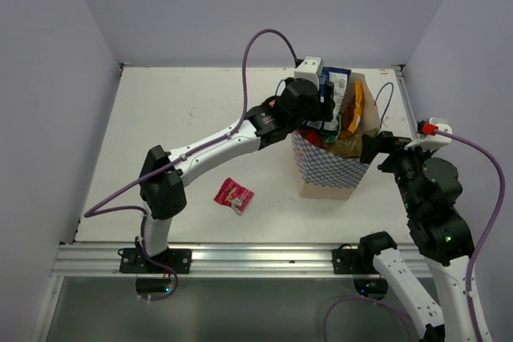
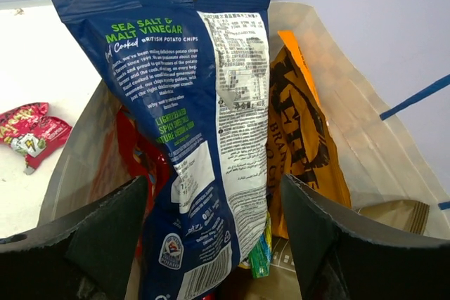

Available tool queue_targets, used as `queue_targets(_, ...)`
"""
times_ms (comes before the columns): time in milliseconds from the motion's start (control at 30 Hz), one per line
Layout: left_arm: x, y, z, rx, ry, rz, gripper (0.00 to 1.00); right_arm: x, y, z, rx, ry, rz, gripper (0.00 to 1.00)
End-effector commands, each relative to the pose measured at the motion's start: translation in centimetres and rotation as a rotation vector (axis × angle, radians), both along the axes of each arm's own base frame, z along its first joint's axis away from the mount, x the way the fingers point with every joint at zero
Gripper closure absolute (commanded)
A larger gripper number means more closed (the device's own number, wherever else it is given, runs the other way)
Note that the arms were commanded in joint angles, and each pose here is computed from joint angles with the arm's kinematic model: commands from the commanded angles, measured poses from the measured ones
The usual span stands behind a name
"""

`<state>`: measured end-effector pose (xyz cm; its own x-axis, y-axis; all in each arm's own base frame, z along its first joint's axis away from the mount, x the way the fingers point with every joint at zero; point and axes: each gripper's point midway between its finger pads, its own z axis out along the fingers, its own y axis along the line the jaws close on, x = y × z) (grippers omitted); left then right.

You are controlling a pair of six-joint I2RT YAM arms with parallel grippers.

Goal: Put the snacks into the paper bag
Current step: Place the snack in the paper bag, then adjust the snack in the paper bag.

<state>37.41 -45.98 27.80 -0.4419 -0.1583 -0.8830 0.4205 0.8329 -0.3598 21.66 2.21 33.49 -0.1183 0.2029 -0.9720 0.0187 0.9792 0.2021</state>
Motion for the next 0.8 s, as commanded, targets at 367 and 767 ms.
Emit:
queue_targets(367, -2.8, -0.1, -0.2, 0.147, 0.095, -0.180, 0.75, 0.1, -0.3, 0.7, -0.012, -0.019, -0.015, 0.02)
queue_targets(767, -4.2, 0.1, 3.3, 0.100, 0.145, -0.236, 0.92, 0.0, -0.4, 1.1, -0.012, -0.027, -0.016, 0.02)
